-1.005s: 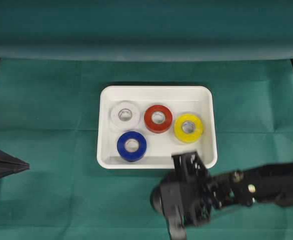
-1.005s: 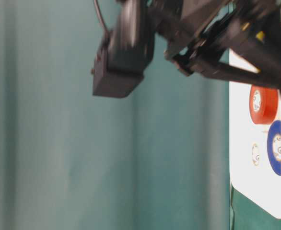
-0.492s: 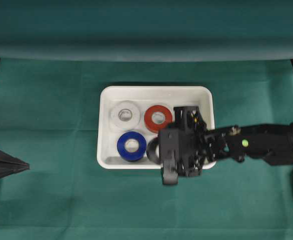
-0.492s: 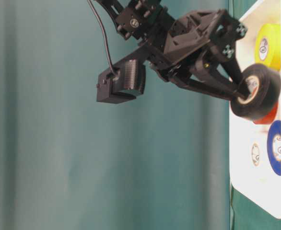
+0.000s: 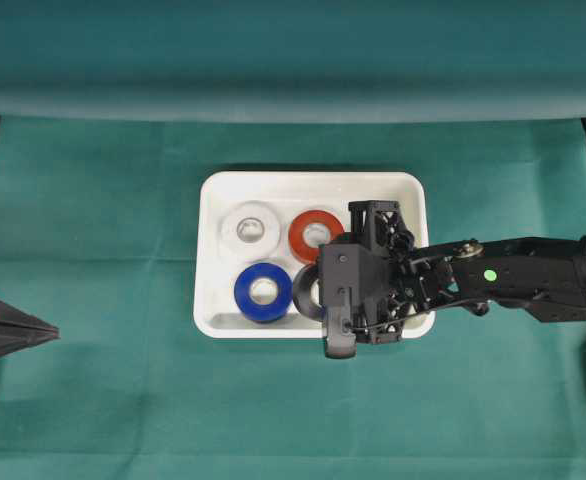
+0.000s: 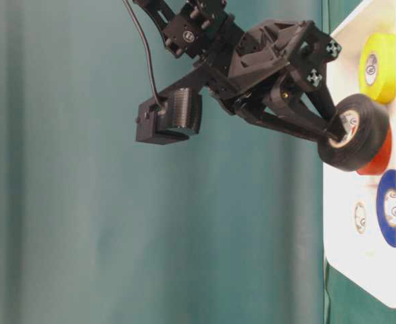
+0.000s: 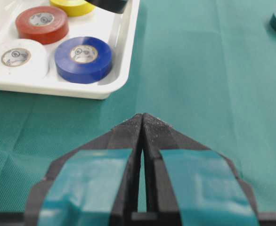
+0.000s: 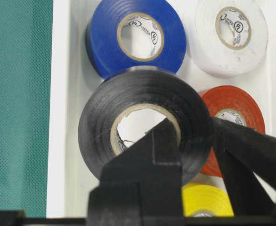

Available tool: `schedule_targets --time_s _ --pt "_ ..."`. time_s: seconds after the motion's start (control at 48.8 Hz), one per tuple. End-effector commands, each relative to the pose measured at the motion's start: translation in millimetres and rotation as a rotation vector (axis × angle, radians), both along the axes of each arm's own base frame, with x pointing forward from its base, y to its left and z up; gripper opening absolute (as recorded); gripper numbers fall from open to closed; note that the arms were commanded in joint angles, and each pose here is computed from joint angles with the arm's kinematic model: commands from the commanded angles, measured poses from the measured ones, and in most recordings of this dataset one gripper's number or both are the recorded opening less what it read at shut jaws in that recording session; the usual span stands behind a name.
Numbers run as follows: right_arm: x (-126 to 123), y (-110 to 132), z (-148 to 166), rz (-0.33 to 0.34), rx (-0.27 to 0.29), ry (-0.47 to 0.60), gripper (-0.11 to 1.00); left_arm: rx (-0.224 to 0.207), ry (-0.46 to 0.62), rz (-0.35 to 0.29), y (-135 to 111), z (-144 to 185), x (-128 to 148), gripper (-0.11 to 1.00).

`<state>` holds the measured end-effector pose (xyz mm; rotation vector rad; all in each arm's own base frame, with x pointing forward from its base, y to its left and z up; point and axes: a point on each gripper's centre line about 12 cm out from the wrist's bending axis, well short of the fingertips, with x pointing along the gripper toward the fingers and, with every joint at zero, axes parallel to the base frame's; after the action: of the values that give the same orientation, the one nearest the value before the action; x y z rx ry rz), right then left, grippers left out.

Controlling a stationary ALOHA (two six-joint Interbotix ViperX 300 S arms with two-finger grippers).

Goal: Put the tape into the white case with the right arm.
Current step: 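Carry the black roll into the tray beside the blue roll, release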

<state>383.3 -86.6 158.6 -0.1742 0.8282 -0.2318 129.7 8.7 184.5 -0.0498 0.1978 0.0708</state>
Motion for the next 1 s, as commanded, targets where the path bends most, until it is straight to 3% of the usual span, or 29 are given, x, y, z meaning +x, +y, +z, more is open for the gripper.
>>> schedule_targets --time_s 0.0,0.062,0.267,0.349,0.718,0.984 --pt "1.1 -1.9 14.2 -0.007 -0.008 -0.035 0.02 0.001 -0.012 0.003 0.5 5.9 1.5 0.00" --pt "-0.6 -2.5 12.6 -0.013 -0.010 -0.024 0.11 -0.001 -0.012 0.003 0.5 5.9 1.5 0.00" --pt "-10.7 -4.7 5.9 -0.048 -0.017 0.024 0.66 -0.001 -0.011 0.003 0.5 5.2 1.4 0.00" --pt "-18.0 -3.6 4.9 -0.053 -0.013 0.031 0.60 -0.001 -0.011 0.003 0.5 5.2 1.4 0.00" --pt "-82.6 10.0 11.1 -0.049 0.003 0.013 0.60 0.002 -0.012 0.003 0.5 5.9 1.5 0.00" --pt "-135.5 24.7 15.4 -0.036 0.038 -0.071 0.60 0.001 -0.012 0.005 0.7 5.9 1.5 0.00"
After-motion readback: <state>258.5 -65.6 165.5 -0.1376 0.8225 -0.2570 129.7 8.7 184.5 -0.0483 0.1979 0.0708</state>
